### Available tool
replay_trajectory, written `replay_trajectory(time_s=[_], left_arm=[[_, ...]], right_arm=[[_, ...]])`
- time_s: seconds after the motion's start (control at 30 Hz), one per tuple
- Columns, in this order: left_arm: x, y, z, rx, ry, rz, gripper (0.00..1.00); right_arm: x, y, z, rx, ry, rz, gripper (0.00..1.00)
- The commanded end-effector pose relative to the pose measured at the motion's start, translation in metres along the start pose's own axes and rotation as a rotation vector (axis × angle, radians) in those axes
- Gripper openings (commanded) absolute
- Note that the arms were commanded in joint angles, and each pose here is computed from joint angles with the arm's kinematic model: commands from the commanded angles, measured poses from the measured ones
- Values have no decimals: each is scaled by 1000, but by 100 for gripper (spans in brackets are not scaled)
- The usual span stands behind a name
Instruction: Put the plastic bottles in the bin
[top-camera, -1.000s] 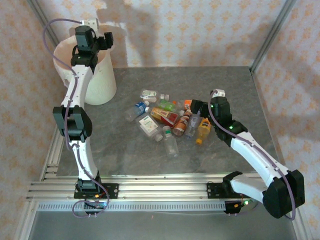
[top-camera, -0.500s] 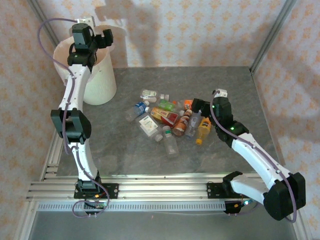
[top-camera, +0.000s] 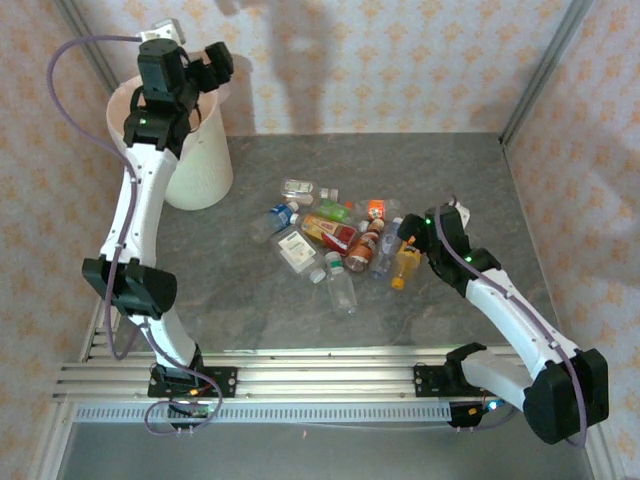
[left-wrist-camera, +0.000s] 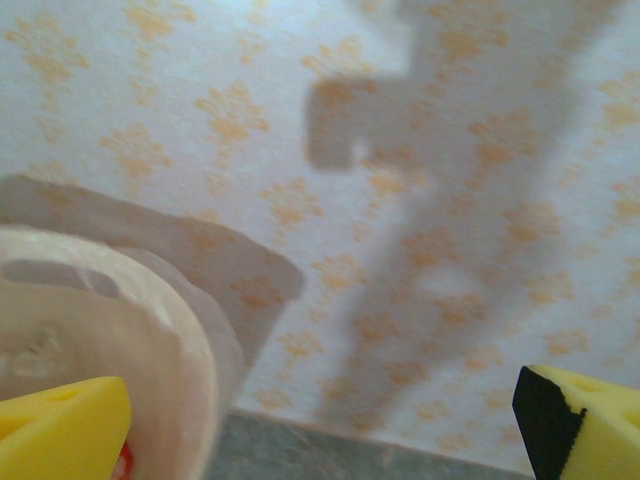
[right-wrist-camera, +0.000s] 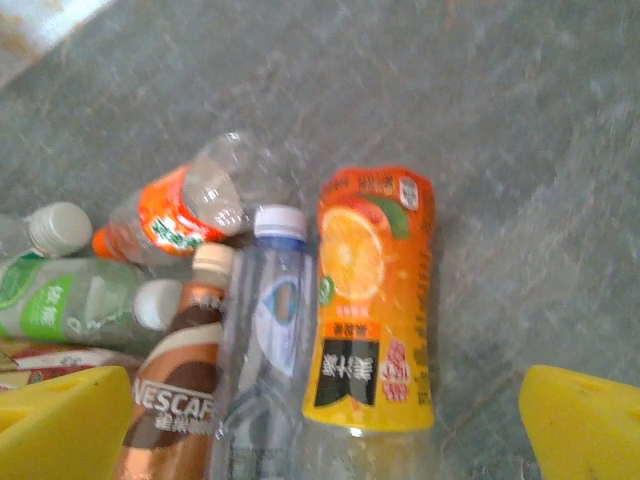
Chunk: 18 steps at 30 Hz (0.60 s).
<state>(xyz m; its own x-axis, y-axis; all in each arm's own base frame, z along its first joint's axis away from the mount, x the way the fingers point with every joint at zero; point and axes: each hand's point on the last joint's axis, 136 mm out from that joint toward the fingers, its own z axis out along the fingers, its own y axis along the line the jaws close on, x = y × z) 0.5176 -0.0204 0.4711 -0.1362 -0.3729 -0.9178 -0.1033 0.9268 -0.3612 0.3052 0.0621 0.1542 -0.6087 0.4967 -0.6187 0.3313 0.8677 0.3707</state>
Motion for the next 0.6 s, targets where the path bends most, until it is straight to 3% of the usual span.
replay_trajectory(time_s=[0.0,0.13,0.27,0.33,0.47,0.57], left_arm=[[36,-26,-23,12,85,-24,100],[73,-61,-52,123,140,-72,100],[121,-65,-77,130,237,-51,100],[142,-59,-88,121,291,-29,100],[164,-35,-107,81,310,-56,100],[172,-24,-116,71,304,-49,100]], right_arm=[[20,4,0,-90,121,64,100],[25,25,-5,-192,172,17,97],[24,27,-9,-140,200,-26,75],[28,27,-6,-94,239,-19,72],[39,28,6,-20,301,-10,73],[27,0,14,149,216,13,79]])
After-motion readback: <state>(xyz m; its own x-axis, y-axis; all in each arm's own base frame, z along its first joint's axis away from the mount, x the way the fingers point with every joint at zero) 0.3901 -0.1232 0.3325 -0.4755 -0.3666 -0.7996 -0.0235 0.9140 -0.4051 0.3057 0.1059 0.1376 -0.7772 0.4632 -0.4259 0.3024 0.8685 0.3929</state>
